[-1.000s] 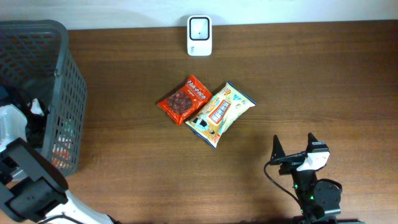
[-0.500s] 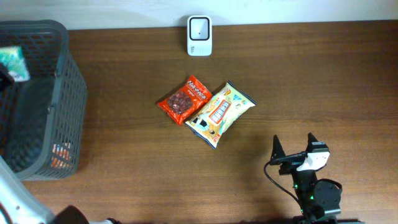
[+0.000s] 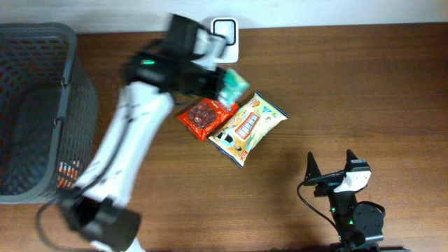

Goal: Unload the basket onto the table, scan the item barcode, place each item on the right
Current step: 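Place the green tissue pack right of the yellow bag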

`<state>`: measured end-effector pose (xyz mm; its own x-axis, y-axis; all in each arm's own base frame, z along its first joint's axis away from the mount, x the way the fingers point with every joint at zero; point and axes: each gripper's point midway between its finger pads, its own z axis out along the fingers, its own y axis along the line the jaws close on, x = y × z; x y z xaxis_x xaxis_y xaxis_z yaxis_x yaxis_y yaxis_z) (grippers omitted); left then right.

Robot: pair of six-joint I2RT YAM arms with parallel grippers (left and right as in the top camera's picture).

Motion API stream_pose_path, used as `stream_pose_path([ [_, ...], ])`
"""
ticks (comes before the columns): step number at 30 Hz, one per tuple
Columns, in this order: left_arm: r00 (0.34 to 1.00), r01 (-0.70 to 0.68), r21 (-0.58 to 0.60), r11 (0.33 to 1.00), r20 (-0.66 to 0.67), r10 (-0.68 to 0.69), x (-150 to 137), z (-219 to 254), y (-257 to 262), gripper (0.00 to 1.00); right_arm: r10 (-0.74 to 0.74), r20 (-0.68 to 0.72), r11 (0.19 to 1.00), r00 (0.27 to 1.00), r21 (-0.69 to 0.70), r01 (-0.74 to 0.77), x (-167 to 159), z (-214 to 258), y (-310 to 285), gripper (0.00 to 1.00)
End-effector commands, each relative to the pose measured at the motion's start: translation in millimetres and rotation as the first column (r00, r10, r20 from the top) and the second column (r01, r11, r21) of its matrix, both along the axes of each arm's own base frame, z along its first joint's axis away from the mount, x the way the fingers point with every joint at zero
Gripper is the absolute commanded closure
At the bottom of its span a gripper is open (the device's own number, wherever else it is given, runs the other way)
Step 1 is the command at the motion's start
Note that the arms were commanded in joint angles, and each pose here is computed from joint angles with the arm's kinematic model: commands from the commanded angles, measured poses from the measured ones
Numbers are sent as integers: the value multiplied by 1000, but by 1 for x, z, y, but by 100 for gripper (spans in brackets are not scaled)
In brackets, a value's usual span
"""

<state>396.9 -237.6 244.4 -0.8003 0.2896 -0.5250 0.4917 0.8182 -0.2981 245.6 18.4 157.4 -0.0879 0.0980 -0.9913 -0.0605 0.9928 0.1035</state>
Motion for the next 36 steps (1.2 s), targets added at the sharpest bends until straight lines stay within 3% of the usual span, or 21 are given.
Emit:
stream_pose_path([
  [1,996,63,42,997,-59,-61,-3,-56,-60,100,-5,-6,1000,1000,2,5,0,-4,-1,2],
  [4,990,64,31,997,-132,-59,-8,-104,-106,100,-5,-6,1000,1000,2,5,0,-4,-1,1],
  [8,964,-41,22,999,-261,45,-22,-149,-139,100,-5,-6,1000,1000,2,5,0,-4,-1,2],
  [11,958,-43,26,999,-283,49,-32,-155,-148,100,-5,-6,1000,1000,2,5,0,-4,-1,2],
  [15,938,-206,84,975,-265,221,-20,-161,-137,100,-5,-6,1000,1000,2,5,0,-4,-1,1],
  [21,938,-205,91,974,-267,222,-24,-181,-136,100,-5,-6,1000,1000,2,5,0,-4,-1,2],
  [22,938,-205,91,975,-267,222,-24,-181,-136,97,-5,-6,1000,1000,2,5,0,-4,-1,2],
  [23,938,-204,90,975,-269,220,-24,-181,-136,88,-5,-6,1000,1000,2,5,0,-4,-1,2],
  [24,938,-203,90,975,-269,220,-24,-181,-136,62,-5,-6,1000,1000,2,5,0,-4,-1,2],
  [25,937,-199,88,976,-276,216,-26,-181,-137,54,-5,-6,1000,1000,3,5,0,-4,-1,2],
  [28,941,-177,77,981,-278,191,-26,-180,-138,52,-5,-6,1000,1000,2,5,0,-4,-1,2],
  [31,974,-129,34,991,-184,133,-1,-144,-132,48,-5,-6,1000,1000,2,5,0,-4,-1,2],
  [34,990,-134,-41,990,-40,133,32,-54,-101,44,-5,-6,1000,1000,2,5,0,-4,-1,2],
  [36,972,-225,-94,970,40,230,50,20,-44,44,-5,-6,1000,1000,2,5,0,-4,-1,2],
])
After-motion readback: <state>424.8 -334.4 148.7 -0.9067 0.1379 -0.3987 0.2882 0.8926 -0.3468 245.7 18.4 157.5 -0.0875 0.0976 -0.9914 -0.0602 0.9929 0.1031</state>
